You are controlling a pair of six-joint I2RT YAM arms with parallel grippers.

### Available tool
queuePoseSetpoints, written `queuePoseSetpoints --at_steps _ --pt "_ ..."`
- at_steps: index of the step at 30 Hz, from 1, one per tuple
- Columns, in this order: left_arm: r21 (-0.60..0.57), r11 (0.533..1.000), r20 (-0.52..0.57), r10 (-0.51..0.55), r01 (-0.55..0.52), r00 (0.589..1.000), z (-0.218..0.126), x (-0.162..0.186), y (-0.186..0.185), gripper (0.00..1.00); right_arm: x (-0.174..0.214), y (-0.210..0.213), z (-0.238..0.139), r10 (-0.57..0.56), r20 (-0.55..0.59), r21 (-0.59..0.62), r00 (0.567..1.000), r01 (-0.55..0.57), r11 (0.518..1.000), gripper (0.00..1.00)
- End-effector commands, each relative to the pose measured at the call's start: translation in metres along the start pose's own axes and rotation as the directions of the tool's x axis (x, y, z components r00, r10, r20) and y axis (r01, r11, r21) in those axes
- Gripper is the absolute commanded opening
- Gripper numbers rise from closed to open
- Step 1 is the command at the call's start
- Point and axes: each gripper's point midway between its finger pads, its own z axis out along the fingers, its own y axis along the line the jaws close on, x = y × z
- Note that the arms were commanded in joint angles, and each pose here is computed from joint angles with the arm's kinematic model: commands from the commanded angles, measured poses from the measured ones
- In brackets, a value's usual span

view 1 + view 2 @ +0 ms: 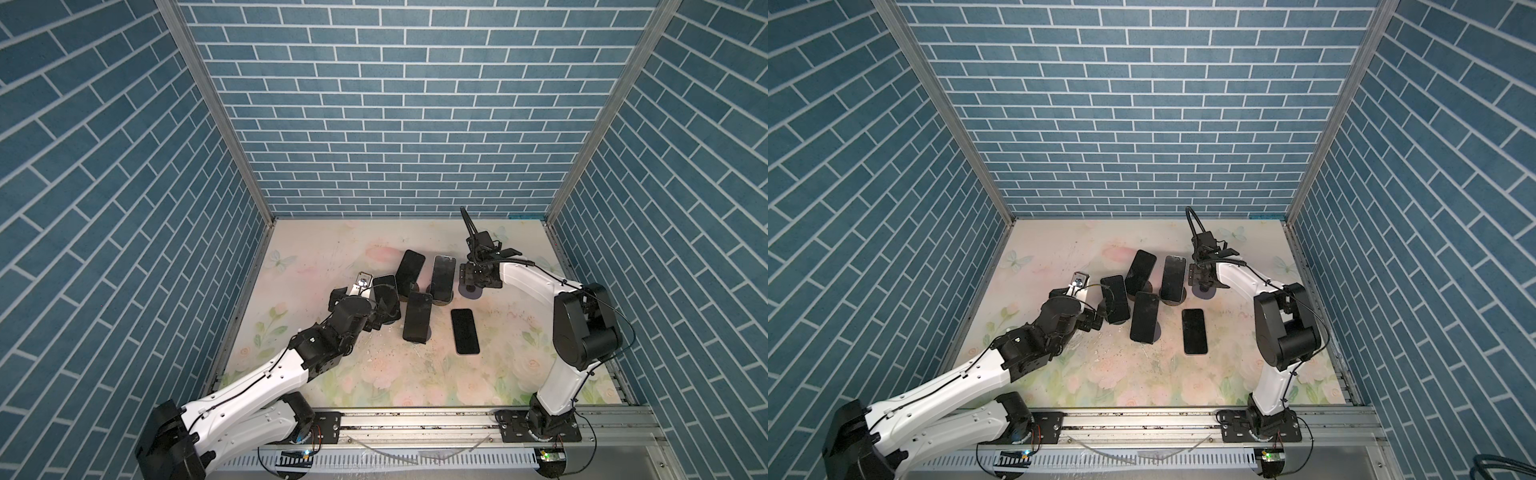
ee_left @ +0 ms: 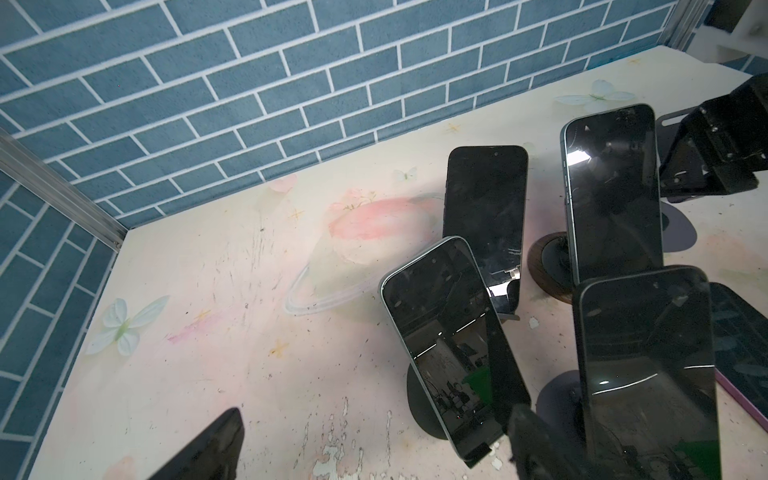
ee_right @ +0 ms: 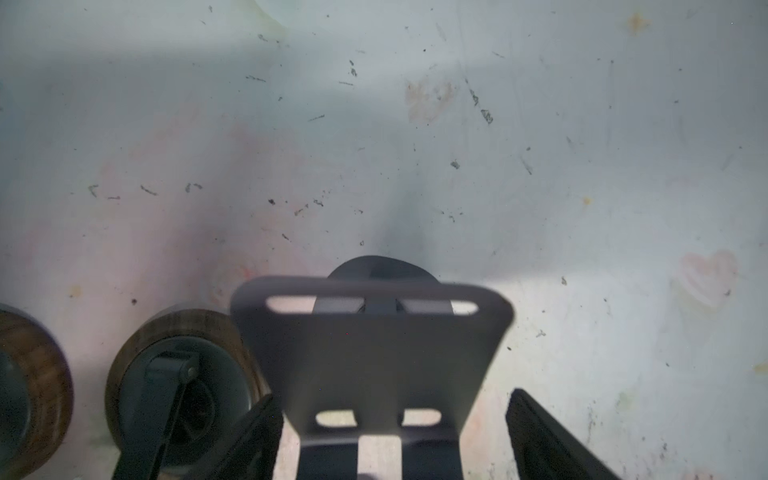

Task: Remove the phone from the phone stand
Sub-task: 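Move the open right gripper back above the empty grey stand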

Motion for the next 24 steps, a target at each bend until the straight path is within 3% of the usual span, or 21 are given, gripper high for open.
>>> queuePoseSetpoints --at_steps 1,5,8,15,24 --pt "-0.012 1.0 -0.006 0.008 -0.008 1.0 -0.001 0.0 0.001 1.0 -0.029 0.006 -0.004 0.011 0.068 -0.016 0.998 -0.01 1.0 0.78" --pt "-0.023 1.0 -0.007 0.017 -0.017 1.0 -0.001 -0.001 0.003 1.0 -0.034 0.005 -0.002 -0.009 0.082 -0.003 0.997 0.009 1.0 0.55" --pt "-0.027 0.999 -0.008 0.028 -0.029 1.0 0.001 -0.002 0.002 1.0 -0.039 0.004 -0.001 -0.025 0.089 0.003 0.996 0.025 1.0 0.48" --pt "-0.024 0.999 -0.018 0.047 -0.047 0.999 0.006 -0.003 -0.002 1.0 -0.065 0.008 0.006 -0.076 0.121 -0.019 0.99 0.078 0.997 0.47" --pt "-0.026 0.998 -0.028 0.059 -0.059 0.998 0.007 -0.003 -0.002 1.0 -0.077 0.01 0.031 -0.135 0.057 0.005 0.989 0.135 0.991 0.52"
